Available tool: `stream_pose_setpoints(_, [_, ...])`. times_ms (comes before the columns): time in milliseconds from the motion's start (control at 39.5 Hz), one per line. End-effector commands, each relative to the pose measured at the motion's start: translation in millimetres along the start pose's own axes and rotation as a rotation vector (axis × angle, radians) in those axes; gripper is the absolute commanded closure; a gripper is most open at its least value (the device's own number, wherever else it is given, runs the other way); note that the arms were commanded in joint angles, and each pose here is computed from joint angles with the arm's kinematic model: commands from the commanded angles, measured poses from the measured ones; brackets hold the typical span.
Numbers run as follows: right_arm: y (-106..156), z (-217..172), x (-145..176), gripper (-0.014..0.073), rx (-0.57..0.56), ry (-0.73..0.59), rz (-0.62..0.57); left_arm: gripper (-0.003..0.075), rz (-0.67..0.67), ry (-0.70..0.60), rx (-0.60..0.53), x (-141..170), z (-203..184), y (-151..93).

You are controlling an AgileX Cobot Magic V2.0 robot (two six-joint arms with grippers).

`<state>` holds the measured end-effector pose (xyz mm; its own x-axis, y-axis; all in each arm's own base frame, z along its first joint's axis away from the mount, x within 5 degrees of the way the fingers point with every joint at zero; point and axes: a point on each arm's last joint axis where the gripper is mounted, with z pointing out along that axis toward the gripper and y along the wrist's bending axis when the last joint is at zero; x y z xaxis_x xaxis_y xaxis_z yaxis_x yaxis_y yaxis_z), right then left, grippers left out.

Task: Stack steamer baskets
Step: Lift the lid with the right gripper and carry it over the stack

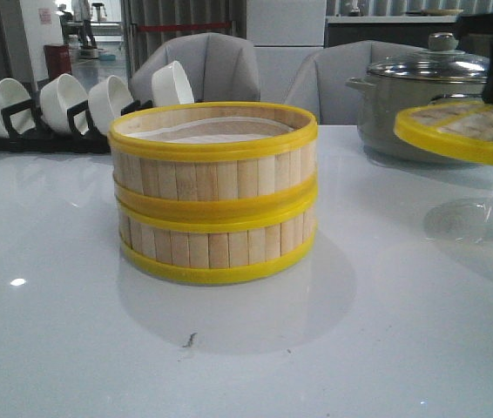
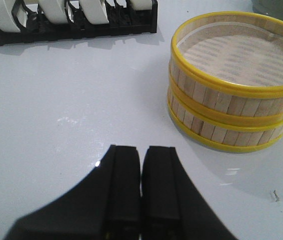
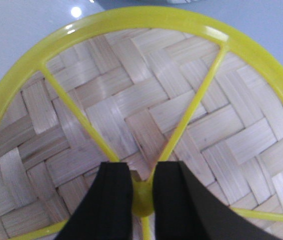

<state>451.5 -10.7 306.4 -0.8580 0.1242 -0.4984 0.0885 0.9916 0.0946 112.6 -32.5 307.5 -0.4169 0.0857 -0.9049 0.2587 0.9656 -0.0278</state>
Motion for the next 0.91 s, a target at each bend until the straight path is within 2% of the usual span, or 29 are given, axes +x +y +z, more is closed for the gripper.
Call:
stream_pose_setpoints(0, [30.1, -57.7, -19.3, 0.0539, -0.059, -0.17, -0.058, 0.0636, -0.012, -0.111, 0.007, -16.1, -4.4, -0.6])
stream_pose_setpoints(228, [106.6, -95.7, -19.7, 0.0539, -0.185, -0.273, -0.195, 0.0636, -0.012, -0.111, 0.007, -16.1, -4.4, -0.6])
stream_pose_setpoints(531, [195.0, -107.2, 15.2, 0.0539, -0.329, -0.251, -0.363, 0.0636, -0.012, -0.111, 0.007, -16.1, -4.4, -0.6])
stream_pose_setpoints(784, [232.6, -97.6, 35.5, 0.0539, -0.373, -0.221, -0.483, 0.0636, -0.012, -0.111, 0.007, -16.1, -4.4, -0.6])
stream_pose_setpoints(885, [241.5, -93.8, 38.2, 0.0539, -0.388, -0.232, -0.493, 0.0636, -0.012, -0.111, 0.007, -16.1, -4.4, -0.6])
